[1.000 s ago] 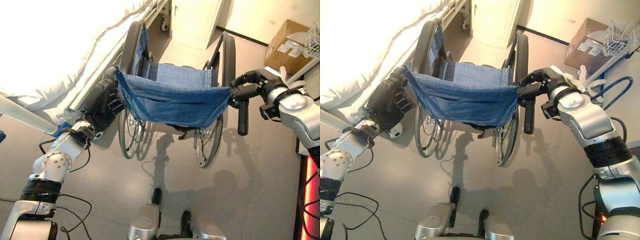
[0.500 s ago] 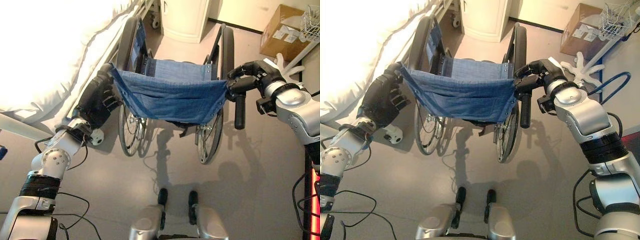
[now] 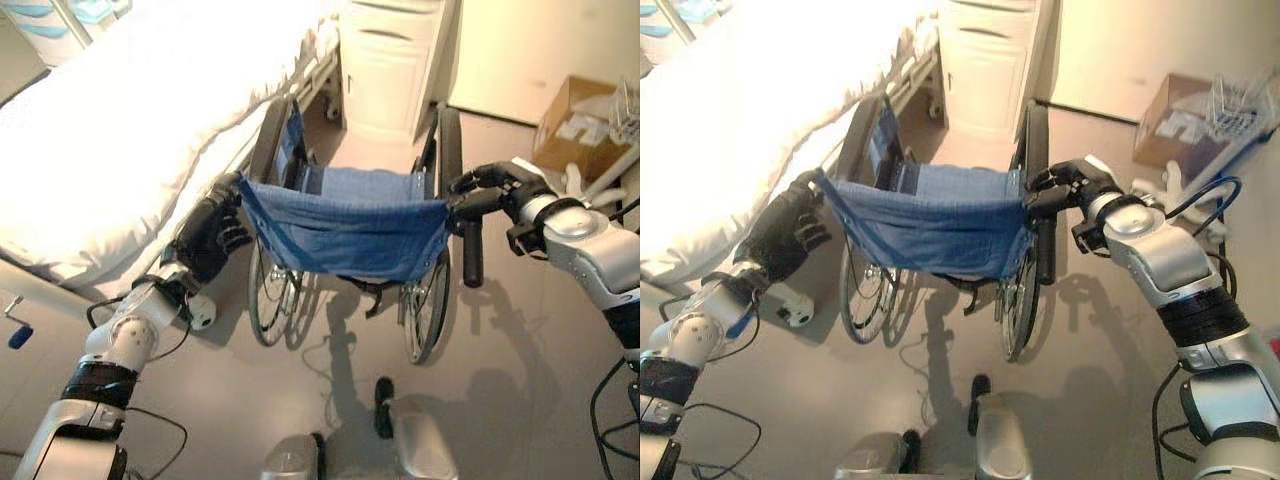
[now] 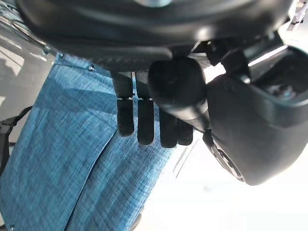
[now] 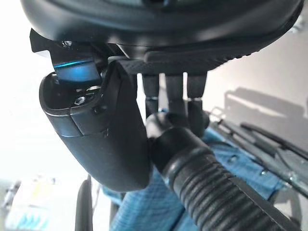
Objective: Push the wheelchair next to the bed
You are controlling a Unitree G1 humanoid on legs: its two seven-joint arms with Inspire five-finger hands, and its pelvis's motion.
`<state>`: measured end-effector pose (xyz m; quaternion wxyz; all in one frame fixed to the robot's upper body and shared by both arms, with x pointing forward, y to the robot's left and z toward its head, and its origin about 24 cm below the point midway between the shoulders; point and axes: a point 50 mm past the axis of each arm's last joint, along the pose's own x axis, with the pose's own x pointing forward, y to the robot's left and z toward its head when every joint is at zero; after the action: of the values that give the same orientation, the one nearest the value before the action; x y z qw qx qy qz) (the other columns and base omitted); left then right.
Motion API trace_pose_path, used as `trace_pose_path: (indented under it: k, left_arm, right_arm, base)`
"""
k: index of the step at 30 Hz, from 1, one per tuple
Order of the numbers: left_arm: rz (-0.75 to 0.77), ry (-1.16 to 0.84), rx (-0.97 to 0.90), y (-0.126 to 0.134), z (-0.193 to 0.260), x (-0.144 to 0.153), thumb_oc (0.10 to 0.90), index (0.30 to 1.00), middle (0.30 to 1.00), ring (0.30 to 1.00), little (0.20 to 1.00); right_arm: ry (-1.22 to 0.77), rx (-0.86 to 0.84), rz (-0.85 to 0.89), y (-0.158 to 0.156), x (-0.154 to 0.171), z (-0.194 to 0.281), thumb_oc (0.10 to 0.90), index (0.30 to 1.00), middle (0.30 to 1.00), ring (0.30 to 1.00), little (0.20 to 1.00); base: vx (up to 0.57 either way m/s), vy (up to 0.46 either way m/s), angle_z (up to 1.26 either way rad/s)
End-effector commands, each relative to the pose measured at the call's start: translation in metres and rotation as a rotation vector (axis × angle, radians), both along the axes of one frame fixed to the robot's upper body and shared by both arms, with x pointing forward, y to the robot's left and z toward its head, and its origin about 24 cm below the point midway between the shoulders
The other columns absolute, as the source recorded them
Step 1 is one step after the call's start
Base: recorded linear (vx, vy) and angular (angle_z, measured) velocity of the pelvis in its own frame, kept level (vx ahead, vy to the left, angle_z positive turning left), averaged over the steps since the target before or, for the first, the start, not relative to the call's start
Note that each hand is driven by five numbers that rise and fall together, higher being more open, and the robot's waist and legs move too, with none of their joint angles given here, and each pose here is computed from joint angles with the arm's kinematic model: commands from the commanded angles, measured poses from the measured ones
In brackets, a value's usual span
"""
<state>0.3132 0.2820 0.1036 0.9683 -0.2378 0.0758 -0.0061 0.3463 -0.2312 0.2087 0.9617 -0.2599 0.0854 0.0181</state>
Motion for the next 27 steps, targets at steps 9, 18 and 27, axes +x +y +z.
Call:
trace_pose_path:
  k: [9,18,27]
  left_arm:
    - [-0.089,-0.567,-0.176,-0.007,0.116,0.019,0.400,0.300,0.300,0.300,0.300]
    - [-0.091,-0.550,-0.167,-0.001,0.117,0.015,0.400,0.300,0.300,0.300,0.300]
    - [-0.112,-0.527,-0.171,-0.008,0.120,0.021,0.400,0.300,0.300,0.300,0.300]
  right_arm:
    - [-0.112,-0.014,0.235,0.064,0.008,0.029,0.400,0.300,0.300,0.300,0.300]
    - [-0.070,-0.008,0.231,0.054,0.005,0.019,0.400,0.300,0.300,0.300,0.300]
    - [-0.050,0.010,0.207,0.048,0.004,0.010,0.400,0.300,0.300,0.300,0.300]
  base:
    - [0.22,0.064,0.01]
    - [0.14,0.127,-0.31]
    - [0.04,0.062,-0.04]
